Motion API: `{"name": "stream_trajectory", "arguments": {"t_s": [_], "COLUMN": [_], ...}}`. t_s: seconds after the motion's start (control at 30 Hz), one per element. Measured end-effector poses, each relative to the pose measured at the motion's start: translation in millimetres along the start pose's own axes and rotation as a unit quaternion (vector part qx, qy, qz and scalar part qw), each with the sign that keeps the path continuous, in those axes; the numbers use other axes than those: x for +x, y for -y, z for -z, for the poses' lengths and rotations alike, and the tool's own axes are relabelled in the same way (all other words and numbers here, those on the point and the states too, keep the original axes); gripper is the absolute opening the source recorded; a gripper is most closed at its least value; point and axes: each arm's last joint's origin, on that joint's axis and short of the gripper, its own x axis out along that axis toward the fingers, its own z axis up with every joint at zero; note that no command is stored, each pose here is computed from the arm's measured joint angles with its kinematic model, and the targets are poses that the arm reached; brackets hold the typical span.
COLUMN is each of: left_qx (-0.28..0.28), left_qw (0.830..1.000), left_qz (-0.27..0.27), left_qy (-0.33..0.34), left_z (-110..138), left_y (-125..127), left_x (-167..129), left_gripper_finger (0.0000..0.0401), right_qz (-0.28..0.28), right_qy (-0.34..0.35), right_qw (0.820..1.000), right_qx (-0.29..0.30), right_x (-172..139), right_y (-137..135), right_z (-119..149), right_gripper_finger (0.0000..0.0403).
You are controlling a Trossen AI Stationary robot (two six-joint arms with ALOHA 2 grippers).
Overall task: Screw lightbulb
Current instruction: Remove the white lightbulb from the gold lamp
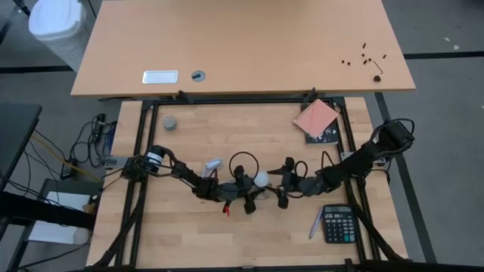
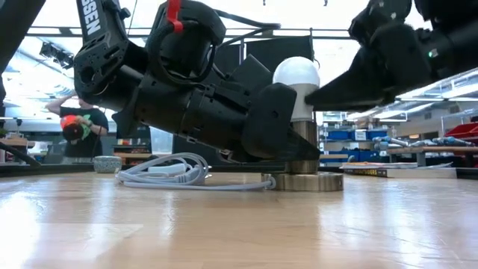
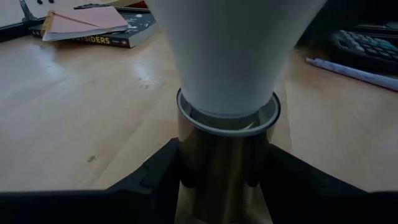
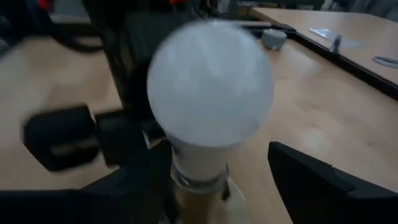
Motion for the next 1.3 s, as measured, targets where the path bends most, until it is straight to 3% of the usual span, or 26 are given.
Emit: {"name": "stream_trajectory", "arguments": {"t_s": [0.17, 0.37, 0.63, 0.83, 1.13, 1.3], "left_qx": [0.000, 0.000, 0.000, -0.001, -0.003, -0.003], "left_qw": [1.000, 1.000, 1.000, 1.000, 1.000, 1.000], "left_qz": [-0.002, -0.003, 0.000, 0.000, 0.001, 0.001], "left_qy": [0.000, 0.000, 0.000, 0.001, 0.001, 0.001], "left_z": [0.0, -0.1, -0.1, -0.3, -0.3, -0.2], "left_y": [-0.3, -0.4, -0.2, -0.1, -0.1, -0.1], "left_x": [0.1, 0.1, 0.1, 0.1, 0.1, 0.1], "left_gripper_finger": [0.0184, 0.0184, 0.0184, 0.0184, 0.0184, 0.0184], "right_qz": [0.038, 0.071, -0.002, -0.008, 0.006, 0.027], "right_qy": [-0.042, -0.069, -0.059, -0.021, 0.039, 0.051], "right_qw": [0.997, 0.994, 0.998, 0.999, 0.999, 0.998], "right_qx": [-0.046, -0.051, 0.009, 0.039, 0.014, -0.009], "right_x": [0.0, -8.6, -14.1, -2.7, 22.3, 35.4], "right_y": [5.3, 7.7, -1.3, -4.9, -6.5, -12.0], "right_z": [9.7, 13.3, 6.1, 6.7, 10.1, 5.8], "right_gripper_finger": [0.0272, 0.0266, 0.0270, 0.0305, 0.0369, 0.0374]}}
